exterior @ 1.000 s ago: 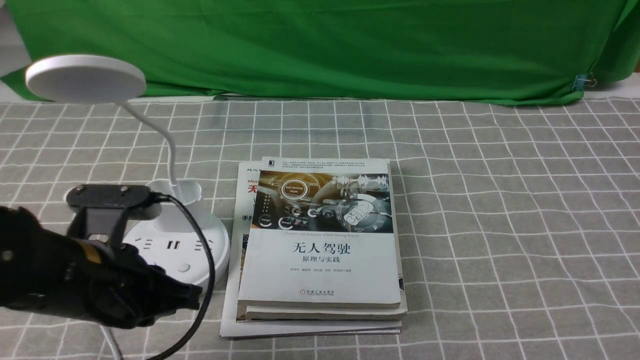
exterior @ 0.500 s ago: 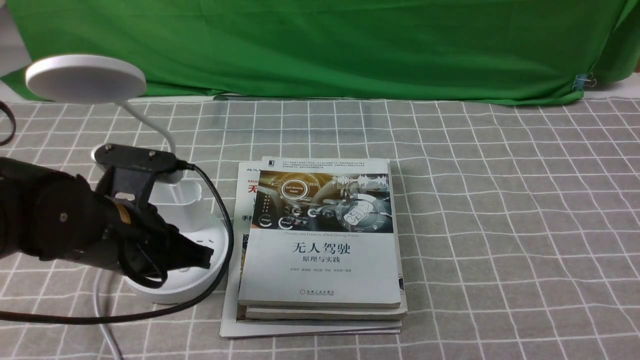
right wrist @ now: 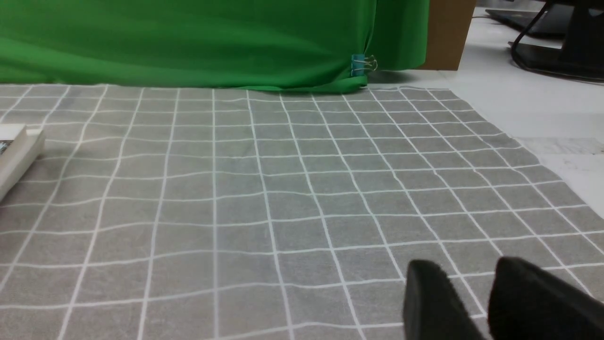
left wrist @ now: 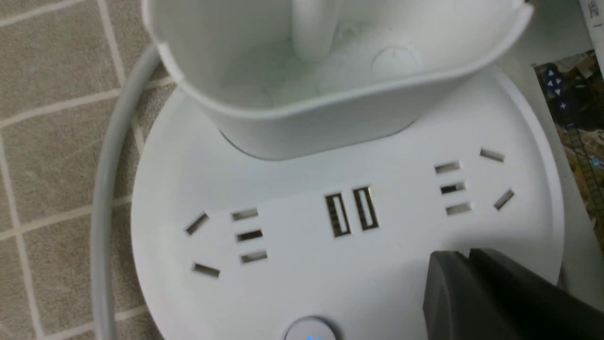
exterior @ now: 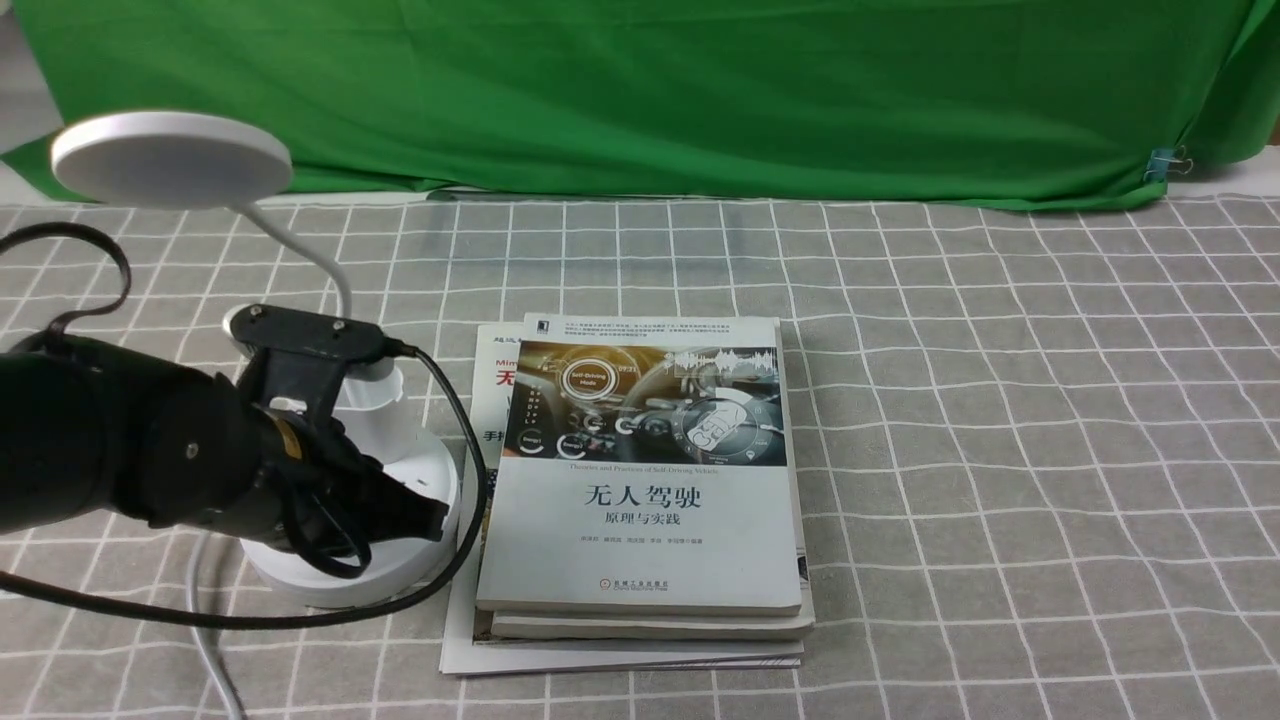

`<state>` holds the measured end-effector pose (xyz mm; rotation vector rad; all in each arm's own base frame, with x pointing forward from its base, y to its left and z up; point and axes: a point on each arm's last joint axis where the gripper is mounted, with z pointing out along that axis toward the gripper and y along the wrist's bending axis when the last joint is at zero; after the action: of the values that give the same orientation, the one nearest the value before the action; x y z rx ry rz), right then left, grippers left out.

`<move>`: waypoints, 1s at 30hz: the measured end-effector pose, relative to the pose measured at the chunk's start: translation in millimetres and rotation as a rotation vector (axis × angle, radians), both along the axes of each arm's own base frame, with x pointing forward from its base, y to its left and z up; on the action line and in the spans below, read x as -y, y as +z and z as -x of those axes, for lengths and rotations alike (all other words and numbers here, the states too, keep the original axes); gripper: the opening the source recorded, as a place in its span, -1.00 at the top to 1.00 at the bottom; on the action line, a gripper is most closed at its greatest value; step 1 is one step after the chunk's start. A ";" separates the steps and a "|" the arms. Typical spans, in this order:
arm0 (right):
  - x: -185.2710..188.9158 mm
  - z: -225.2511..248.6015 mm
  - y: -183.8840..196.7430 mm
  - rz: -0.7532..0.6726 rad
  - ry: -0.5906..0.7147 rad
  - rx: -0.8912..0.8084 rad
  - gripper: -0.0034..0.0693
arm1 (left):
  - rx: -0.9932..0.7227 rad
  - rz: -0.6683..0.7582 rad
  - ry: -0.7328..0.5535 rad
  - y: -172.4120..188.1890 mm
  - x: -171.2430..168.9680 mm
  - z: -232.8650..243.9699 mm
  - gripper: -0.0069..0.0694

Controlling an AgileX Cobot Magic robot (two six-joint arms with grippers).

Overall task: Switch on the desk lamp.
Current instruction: Use the left arm to press the button switch on the lamp holder

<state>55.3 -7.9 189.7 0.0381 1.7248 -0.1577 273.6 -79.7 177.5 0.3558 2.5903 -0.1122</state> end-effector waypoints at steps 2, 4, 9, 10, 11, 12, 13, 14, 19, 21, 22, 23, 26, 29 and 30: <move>0.0 0.0 0.0 0.000 0.000 0.000 0.23 | 0.004 0.000 0.000 -0.4 0.1 -0.6 0.77; 0.0 0.0 0.0 0.000 0.000 0.000 0.23 | 0.004 0.000 0.000 -0.5 0.2 -0.7 0.77; 0.0 0.0 0.0 0.000 0.000 0.000 0.23 | 0.001 0.000 0.000 -0.8 0.2 -0.6 0.77; 0.0 0.0 0.0 0.000 0.000 0.000 0.23 | 0.000 0.001 0.001 -0.7 0.2 -0.7 0.77; 0.0 0.0 0.0 0.000 0.000 0.000 0.23 | -0.003 0.000 0.001 -0.8 0.2 -0.4 0.77; 0.0 0.0 0.0 0.000 0.000 0.000 0.23 | -0.006 -0.001 0.001 -0.8 0.1 -0.3 0.77; 0.0 0.0 0.0 0.000 0.000 0.000 0.23 | -0.010 0.000 0.002 -0.7 0.2 -0.2 0.77; 0.0 0.0 0.0 0.000 0.000 0.000 0.23 | -0.012 -0.001 0.002 -0.4 0.2 -0.4 0.77; 0.0 0.0 0.0 0.000 0.000 0.000 0.23 | -0.018 0.001 0.004 -0.2 0.3 -0.2 0.77; 0.0 0.0 0.0 0.000 0.000 0.000 0.23 | -0.019 0.000 0.004 -0.2 0.3 -0.2 0.77; 0.0 0.0 0.0 0.000 0.000 0.000 0.23 | -0.019 0.001 0.005 -0.2 0.3 -0.2 0.77; 0.0 0.0 0.0 0.000 0.000 0.000 0.23 | -0.019 0.001 0.005 -0.2 0.3 -0.2 0.77; 0.0 0.0 0.0 0.000 0.000 0.000 0.23 | -0.020 0.003 0.006 -0.2 0.4 -0.1 0.77; 0.0 0.0 0.0 0.000 0.000 0.000 0.23 | -0.021 0.010 0.013 -0.2 0.7 -0.1 0.77; 0.0 0.0 0.0 0.000 0.000 0.000 0.23 | -0.021 0.013 0.016 -1.0 0.7 0.4 0.77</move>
<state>55.3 -7.9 189.7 0.0381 1.7248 -0.1577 273.1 -80.4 176.5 0.3310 2.6112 -0.1283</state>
